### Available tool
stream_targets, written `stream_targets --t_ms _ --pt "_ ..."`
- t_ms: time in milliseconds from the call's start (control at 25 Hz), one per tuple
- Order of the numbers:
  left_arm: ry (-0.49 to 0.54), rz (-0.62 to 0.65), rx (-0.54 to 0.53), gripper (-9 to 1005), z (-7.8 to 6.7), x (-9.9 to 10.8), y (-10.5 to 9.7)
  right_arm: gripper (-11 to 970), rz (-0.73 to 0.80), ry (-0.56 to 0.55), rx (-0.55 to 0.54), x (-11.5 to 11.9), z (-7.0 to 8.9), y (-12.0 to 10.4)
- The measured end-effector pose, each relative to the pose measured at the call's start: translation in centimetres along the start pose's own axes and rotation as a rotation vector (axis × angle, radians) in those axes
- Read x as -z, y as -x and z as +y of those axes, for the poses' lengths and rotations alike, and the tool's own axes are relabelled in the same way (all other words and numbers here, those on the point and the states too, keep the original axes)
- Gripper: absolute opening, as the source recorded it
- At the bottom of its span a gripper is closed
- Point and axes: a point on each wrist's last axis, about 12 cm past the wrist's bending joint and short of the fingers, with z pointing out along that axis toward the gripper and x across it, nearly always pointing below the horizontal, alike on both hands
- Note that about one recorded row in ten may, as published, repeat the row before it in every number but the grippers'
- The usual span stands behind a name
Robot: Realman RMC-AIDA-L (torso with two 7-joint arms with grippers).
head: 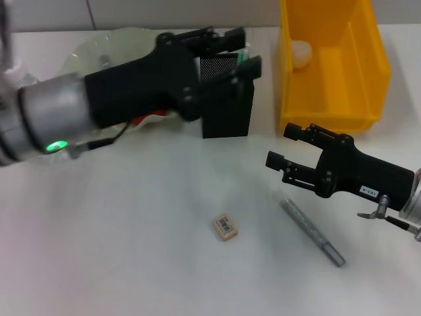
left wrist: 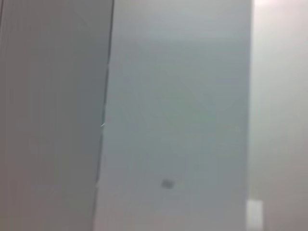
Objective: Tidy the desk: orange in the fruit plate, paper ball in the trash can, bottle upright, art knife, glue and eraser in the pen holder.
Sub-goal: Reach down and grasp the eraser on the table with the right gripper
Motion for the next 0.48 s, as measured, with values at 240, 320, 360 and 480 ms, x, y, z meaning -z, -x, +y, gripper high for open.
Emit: stream_targets --t_ms 240,320,360,480 --pt "-0.038 -0.021 0.038 473 -1.5 3.3 -0.5 760 -0.001 0.004 0.007 -0.2 -0.1 0.2" --pt "-0.02 -0.012 0.062 564 -2.1 4.8 -1.2 760 -0.001 0.005 0.009 -0.2 -0.1 0.2" --pt "-0.023 0.006 0.074 610 -2.6 5.6 -1.8 760 -0.001 0.005 0.011 -0.2 -0.2 0.3" --pt "-0.054 0.064 0.096 715 -3.5 6.6 -2.9 760 -0.002 0.007 0.015 -0.2 -0.2 0.4"
